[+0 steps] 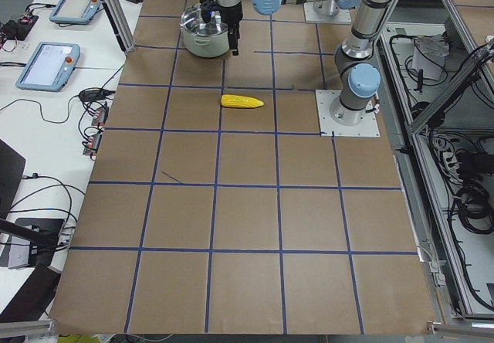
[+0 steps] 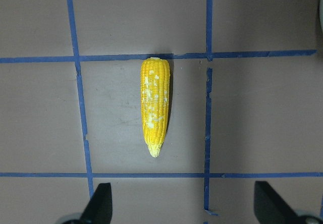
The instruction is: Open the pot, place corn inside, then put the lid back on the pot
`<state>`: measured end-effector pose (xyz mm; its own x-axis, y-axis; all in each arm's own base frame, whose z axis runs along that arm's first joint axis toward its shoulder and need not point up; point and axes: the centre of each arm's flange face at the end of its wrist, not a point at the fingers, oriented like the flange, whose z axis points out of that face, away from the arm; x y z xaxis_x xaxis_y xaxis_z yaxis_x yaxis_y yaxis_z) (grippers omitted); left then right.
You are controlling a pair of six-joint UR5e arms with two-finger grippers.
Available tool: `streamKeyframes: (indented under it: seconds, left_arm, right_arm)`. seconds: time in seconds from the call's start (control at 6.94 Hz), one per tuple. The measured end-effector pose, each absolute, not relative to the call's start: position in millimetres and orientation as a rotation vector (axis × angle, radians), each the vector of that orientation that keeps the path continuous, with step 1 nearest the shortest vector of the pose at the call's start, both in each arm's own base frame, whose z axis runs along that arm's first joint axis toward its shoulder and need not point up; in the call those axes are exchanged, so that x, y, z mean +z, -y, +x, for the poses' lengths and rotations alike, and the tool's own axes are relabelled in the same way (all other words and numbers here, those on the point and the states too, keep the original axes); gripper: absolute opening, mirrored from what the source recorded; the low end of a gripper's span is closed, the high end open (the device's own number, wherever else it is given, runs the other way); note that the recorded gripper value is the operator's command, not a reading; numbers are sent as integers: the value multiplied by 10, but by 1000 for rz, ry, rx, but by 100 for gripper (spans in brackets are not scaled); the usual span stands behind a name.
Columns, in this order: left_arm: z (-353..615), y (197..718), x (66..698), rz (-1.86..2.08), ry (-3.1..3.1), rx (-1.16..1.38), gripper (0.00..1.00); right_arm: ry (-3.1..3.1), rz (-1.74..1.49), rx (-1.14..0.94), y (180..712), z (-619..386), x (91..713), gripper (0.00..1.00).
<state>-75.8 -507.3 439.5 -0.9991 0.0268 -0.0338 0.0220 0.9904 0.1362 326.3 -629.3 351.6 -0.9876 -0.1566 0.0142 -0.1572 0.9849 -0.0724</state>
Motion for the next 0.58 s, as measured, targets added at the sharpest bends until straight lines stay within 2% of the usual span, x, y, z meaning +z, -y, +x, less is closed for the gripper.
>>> streamKeyframes:
  seconds: [0.14, 0.58]
  left_arm:
    - [-711, 5090, 4310, 37, -3101, 233, 100]
    - [-510, 5175, 4076, 67, -3109, 275, 100]
  right_arm:
    - [3120, 254, 115, 6292, 3262, 3517, 10]
    - [3119, 261, 115, 6296, 3262, 3519, 10]
